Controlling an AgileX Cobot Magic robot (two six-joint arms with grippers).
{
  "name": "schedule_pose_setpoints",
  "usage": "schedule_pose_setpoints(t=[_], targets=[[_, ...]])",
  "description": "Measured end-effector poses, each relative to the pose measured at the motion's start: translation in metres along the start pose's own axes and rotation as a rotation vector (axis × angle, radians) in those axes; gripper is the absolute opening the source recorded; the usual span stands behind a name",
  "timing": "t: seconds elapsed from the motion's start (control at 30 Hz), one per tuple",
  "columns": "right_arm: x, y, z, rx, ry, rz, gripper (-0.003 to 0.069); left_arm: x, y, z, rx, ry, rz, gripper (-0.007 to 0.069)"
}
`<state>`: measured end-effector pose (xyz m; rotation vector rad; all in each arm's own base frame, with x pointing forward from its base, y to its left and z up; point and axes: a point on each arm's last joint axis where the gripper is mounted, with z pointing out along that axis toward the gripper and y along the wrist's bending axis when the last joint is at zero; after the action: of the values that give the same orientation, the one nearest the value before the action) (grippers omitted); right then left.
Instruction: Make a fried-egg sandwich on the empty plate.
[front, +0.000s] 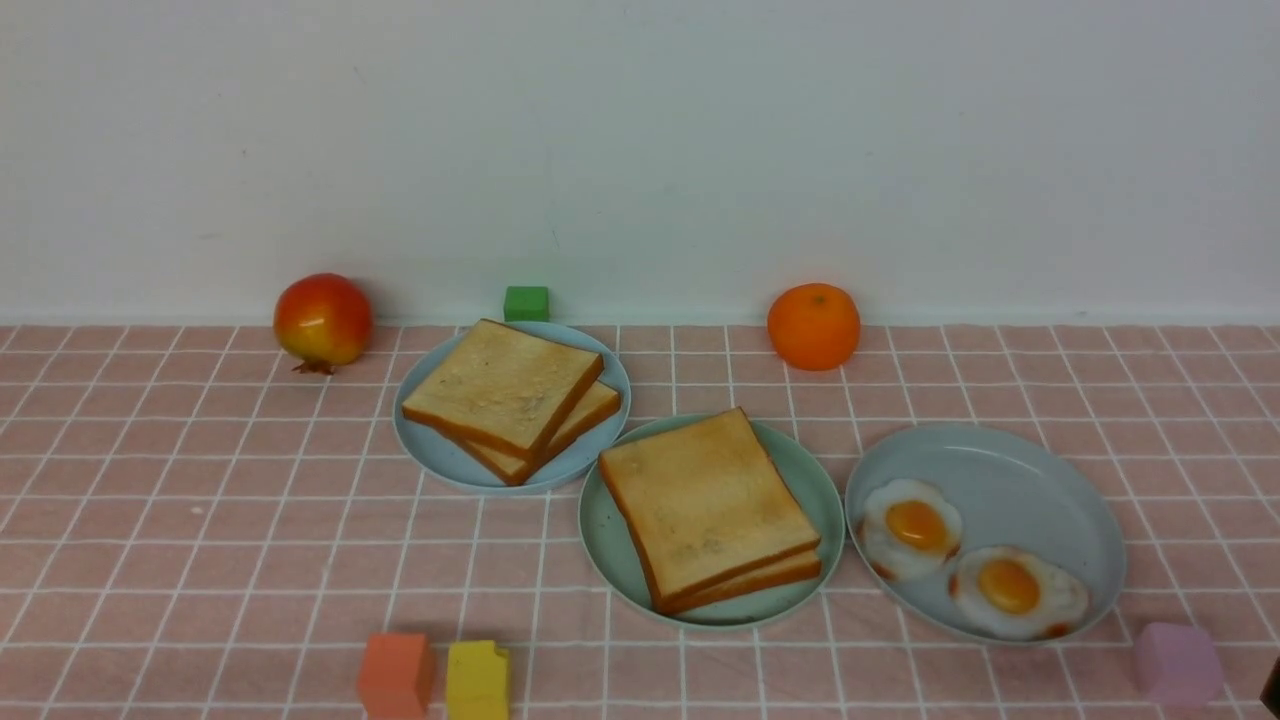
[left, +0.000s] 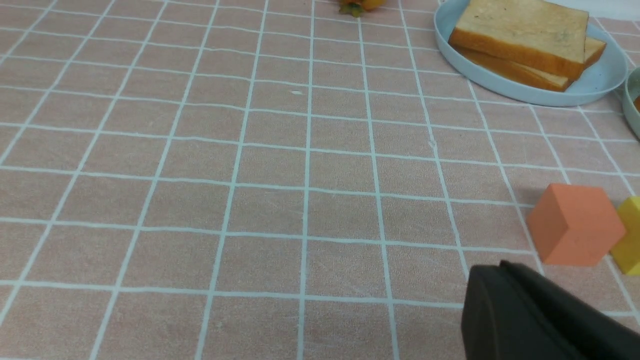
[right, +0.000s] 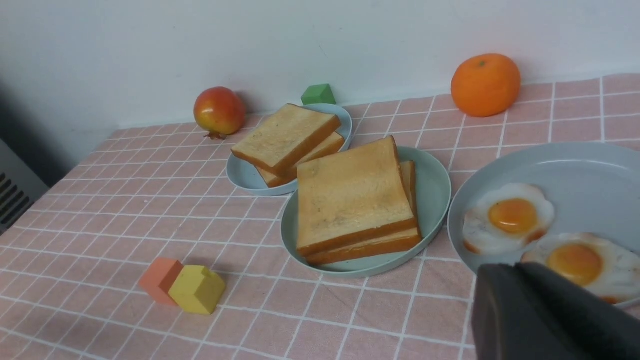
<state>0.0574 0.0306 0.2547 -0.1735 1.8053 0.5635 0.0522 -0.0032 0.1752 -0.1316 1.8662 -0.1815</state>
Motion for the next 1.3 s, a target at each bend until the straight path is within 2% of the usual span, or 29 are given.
schedule_pose_setpoints(t=[0.3,0.37,0.53,0.63,0.73,0.77,0.8,0.9,1.07,1.3], targets=[[-0.001,-0.001,0.0,0.009,-0.009,-0.023,0.0071,0.0,0.0,0.0,0.0,-0.001,0.0,0.0013],[-0.004,-0.004,-0.002,0.048,-0.055,-0.074,0.0075,0.0,0.0,0.0,0.0,-0.001,0.0,0.0013],[-0.004,-0.01,-0.01,0.149,-0.13,-0.078,0.0081,0.0,0.0,0.0,0.0,-0.001,0.0,0.0013],[0.016,-0.021,-0.008,0.234,-0.124,-0.084,0.0086,0.0,0.0,0.0,0.0,-0.001,0.0,0.0013],[0.031,-0.027,-0.007,0.268,-0.11,-0.083,0.0087,0.0,0.0,0.0,0.0,-0.001,0.0,0.0013],[0.046,-0.033,-0.003,0.309,-0.089,-0.076,0.0088,0.0,0.0,0.0,0.0,-0.001,0.0,0.0013],[0.048,-0.033,-0.003,0.297,-0.081,-0.075,0.0088,0.0,0.0,0.0,0.0,-0.001,0.0,0.0013],[0.071,-0.043,0.002,0.351,-0.015,-0.056,0.0093,0.0,0.0,0.0,0.0,-0.001,0.0,0.0013],[0.075,-0.046,0.001,0.4,0.023,-0.07,0.0099,0.0,0.0,0.0,0.0,-0.001,0.0,0.0013],[0.075,-0.046,0.0,0.414,0.026,-0.095,0.0108,0.0,0.0,0.0,0.0,-0.001,0.0,0.0013]])
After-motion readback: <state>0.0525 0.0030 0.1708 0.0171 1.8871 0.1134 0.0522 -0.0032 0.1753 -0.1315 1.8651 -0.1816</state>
